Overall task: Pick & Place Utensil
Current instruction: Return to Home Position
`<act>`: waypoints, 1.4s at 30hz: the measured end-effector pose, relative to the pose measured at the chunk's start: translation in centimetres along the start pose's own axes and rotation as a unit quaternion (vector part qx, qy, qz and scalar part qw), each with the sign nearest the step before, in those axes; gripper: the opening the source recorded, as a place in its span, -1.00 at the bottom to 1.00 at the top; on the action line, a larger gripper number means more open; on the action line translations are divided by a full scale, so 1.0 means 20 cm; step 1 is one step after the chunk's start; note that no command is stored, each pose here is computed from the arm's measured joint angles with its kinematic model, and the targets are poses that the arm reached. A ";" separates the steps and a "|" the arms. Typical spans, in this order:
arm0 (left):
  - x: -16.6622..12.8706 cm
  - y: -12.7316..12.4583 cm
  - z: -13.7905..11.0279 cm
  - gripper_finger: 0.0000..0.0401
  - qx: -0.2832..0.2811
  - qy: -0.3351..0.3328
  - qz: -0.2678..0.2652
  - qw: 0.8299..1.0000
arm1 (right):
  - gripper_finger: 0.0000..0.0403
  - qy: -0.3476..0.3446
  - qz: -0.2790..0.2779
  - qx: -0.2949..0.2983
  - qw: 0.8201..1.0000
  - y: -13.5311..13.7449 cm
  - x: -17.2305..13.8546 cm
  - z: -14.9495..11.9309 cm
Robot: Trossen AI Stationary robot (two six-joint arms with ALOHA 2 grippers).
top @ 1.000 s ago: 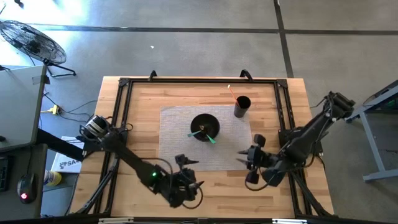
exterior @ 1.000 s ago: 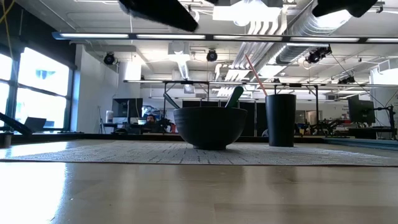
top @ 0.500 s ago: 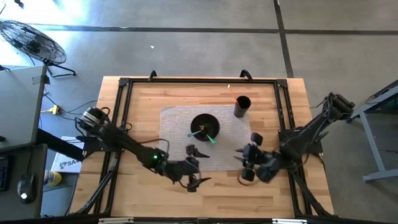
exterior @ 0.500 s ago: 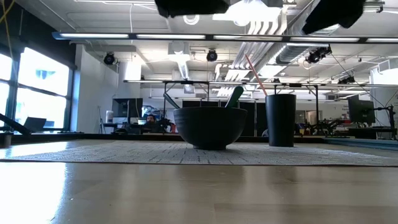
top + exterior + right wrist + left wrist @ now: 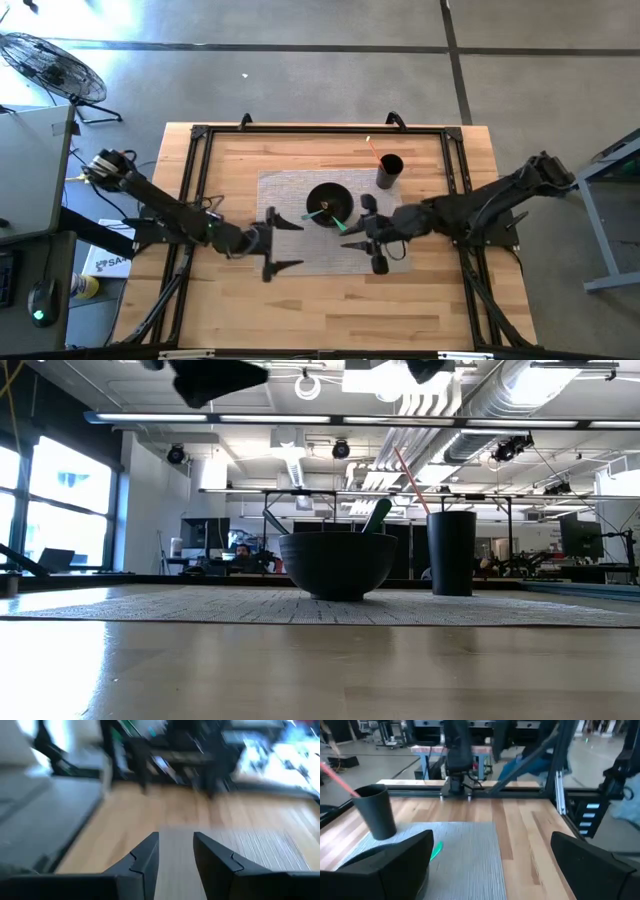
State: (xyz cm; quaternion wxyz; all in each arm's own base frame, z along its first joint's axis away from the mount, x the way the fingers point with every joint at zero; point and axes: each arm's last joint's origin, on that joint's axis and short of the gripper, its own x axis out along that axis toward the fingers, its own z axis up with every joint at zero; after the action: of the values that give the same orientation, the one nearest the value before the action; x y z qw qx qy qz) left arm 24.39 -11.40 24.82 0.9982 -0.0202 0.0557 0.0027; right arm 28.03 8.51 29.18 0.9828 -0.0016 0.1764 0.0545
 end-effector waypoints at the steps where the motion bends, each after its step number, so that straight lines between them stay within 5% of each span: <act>1: -0.03 0.02 0.00 0.99 -0.005 -0.003 0.001 1.000 | -0.43 -0.028 0.022 -0.007 0.999 -0.02 0.01 0.00; 5: -0.16 0.09 0.02 0.99 -0.017 -0.034 0.025 0.999 | -0.43 -0.106 0.103 -0.014 0.989 -0.10 0.03 -0.12; 10: -0.28 0.17 -0.03 0.99 -0.017 -0.032 0.060 0.998 | -0.43 -0.131 0.126 0.015 0.983 -0.18 -0.05 -0.30; 23: -0.30 0.48 -0.01 0.99 -0.046 -0.051 0.086 0.994 | -0.43 -0.203 0.055 0.027 0.977 -0.43 -0.48 -0.55; 31: -0.31 0.58 -0.02 0.99 -0.021 -0.022 0.136 0.990 | -0.43 -0.233 0.026 0.010 0.972 -0.43 -0.57 -0.68; 37: -0.35 0.62 -0.05 0.99 0.032 0.015 0.215 0.976 | -0.43 -0.251 -0.098 0.024 0.963 -0.43 -0.59 -0.78; 42: -0.35 0.63 -0.02 0.99 0.059 -0.007 0.258 0.964 | -0.43 -0.248 -0.098 0.028 0.963 -0.41 -0.60 -0.80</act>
State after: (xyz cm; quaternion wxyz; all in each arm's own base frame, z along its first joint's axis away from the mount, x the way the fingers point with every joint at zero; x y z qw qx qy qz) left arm 17.25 1.07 24.78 0.9635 0.0533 0.0523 0.2571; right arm 12.16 -1.29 18.27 0.9960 0.0219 -0.0721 -0.0486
